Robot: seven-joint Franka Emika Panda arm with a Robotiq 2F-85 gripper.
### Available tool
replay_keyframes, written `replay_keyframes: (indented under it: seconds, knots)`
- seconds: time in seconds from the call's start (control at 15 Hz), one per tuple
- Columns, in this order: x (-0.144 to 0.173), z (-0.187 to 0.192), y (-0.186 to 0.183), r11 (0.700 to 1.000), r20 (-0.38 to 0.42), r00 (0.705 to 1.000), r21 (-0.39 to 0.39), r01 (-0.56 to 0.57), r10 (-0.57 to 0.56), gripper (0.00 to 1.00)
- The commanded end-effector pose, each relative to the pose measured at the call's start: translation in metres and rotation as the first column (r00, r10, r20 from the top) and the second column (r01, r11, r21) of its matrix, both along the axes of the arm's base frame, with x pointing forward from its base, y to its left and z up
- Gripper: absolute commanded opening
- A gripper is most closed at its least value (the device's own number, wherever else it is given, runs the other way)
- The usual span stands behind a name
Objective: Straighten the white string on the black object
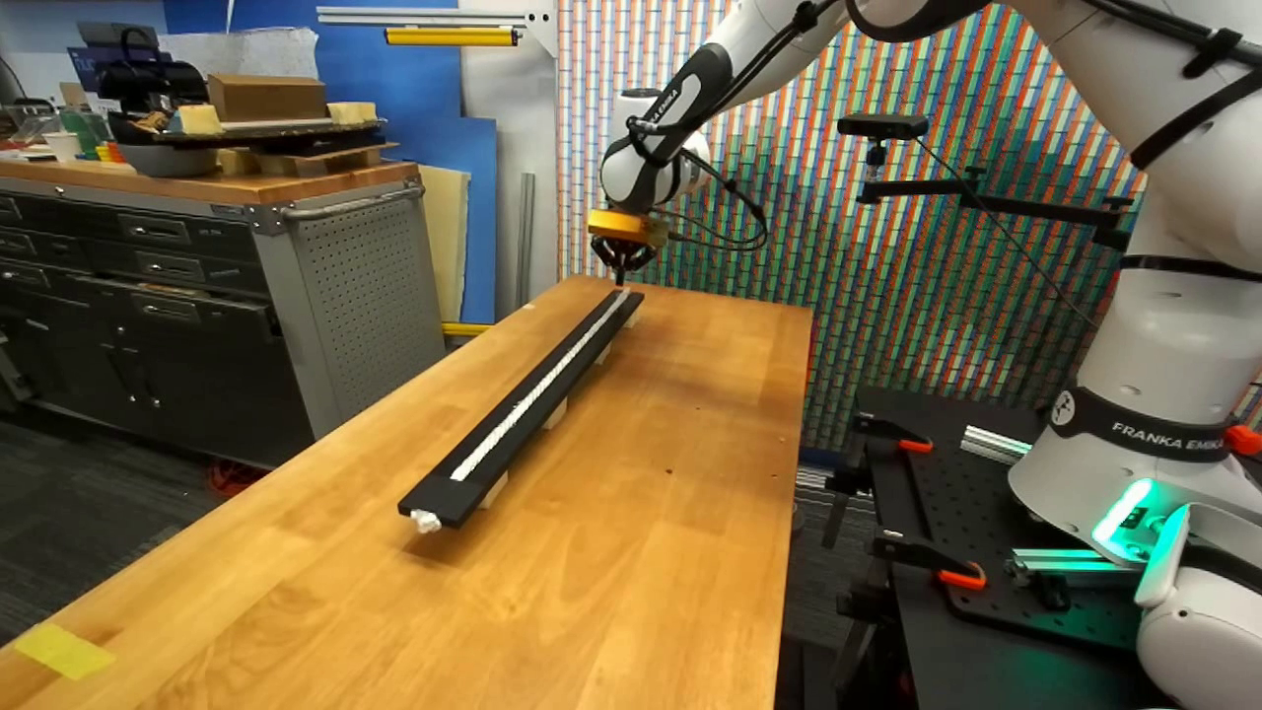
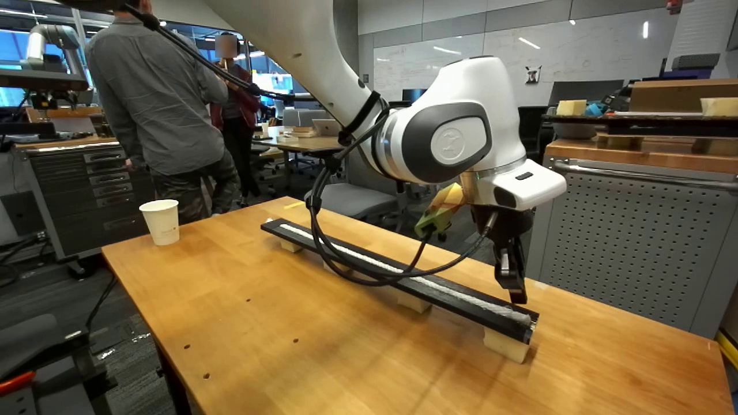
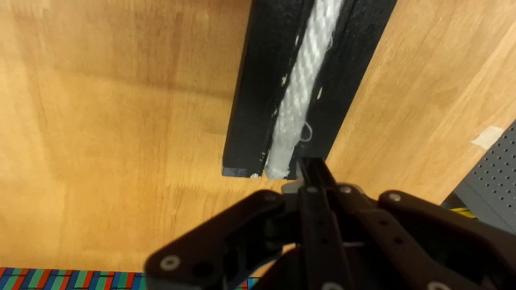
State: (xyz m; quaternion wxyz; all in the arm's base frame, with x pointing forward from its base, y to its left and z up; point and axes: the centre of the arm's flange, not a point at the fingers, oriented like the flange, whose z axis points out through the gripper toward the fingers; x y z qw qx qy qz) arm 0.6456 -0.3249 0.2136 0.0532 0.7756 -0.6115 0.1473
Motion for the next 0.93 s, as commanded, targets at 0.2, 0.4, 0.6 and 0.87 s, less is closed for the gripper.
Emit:
replay_keyframes:
  seconds: [0.2,0.4,0.6,0.87]
  knots:
    - [0.016,-0.004,-0.008,0.999,-0.045,0.999,0.019,0.025,-0.025,0.00]
    - [0.018,-0.008,-0.010,0.999,-0.063,0.997,0.025,0.035,-0.033,0.00]
    - [0.019,-0.013,-0.016,0.998,-0.085,0.996,0.033,0.045,-0.042,0.00]
    - [0.019,-0.015,-0.024,0.997,-0.100,0.994,0.050,0.057,-0.052,0.00]
